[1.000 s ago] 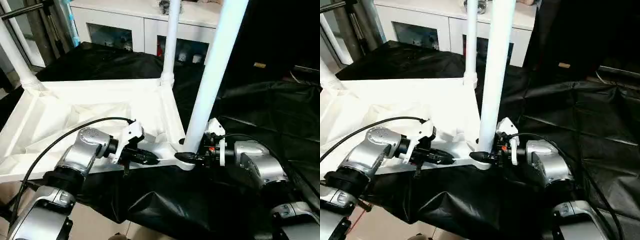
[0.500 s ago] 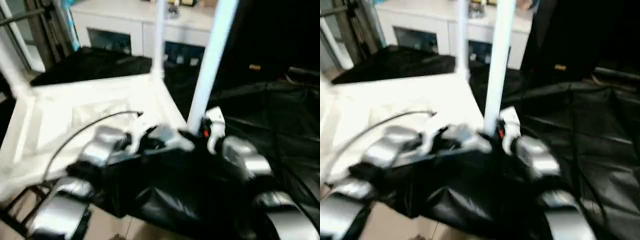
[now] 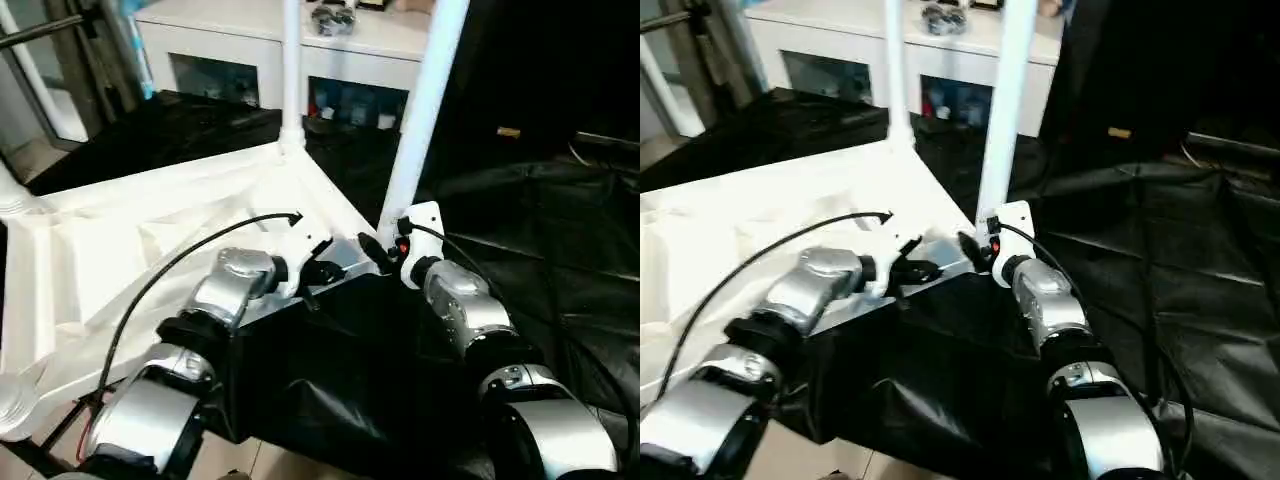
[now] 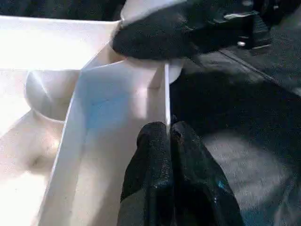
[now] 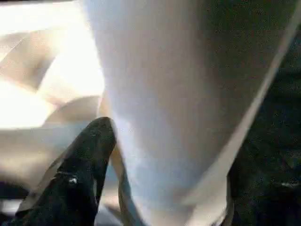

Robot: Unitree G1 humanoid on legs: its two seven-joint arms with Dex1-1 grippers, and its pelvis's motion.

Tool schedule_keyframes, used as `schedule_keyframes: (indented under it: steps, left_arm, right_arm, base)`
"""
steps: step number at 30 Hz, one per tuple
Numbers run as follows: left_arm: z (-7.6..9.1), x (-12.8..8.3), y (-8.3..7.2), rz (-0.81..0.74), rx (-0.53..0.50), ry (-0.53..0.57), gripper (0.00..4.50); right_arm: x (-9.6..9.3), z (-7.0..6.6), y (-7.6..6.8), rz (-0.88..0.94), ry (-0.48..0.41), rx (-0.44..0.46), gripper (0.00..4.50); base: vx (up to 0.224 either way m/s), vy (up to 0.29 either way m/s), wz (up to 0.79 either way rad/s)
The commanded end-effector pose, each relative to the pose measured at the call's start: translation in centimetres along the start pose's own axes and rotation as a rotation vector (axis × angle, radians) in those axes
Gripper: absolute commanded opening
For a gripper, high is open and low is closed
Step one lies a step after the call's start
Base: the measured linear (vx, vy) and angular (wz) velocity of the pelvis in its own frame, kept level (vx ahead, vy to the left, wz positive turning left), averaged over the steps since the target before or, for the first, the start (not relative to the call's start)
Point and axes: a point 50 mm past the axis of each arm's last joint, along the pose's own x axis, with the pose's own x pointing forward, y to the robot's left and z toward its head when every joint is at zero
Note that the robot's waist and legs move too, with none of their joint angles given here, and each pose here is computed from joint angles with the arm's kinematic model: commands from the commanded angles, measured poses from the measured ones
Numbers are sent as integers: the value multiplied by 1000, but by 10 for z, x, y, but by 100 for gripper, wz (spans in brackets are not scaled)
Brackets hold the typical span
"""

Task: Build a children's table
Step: Rotate leg to tighten

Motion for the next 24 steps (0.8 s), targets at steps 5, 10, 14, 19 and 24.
schedule_keyframes:
  steps: [5,10,14,19,24]
  left_arm:
    - [10,-9,-8,-170,72,-74,0]
    - [7,-20,-12,-286,102,-73,0]
    - [2,-30,-13,-345,112,-52,0]
    - [-3,-39,-13,-392,102,-31,0]
    - [-7,-43,-14,-418,95,-18,0]
  right_arm:
    - [-9,-21,27,400,92,-63,383]
    - [-25,-21,21,536,101,-100,383]
    - [-37,-22,19,643,112,-84,383]
    - [-44,-25,19,697,131,-58,340]
    - [-48,-26,20,730,141,-47,311]
  base:
    - [0,0,0]
    - [0,0,0]
    - [0,0,0]
    - [0,0,0]
    - [0,0,0]
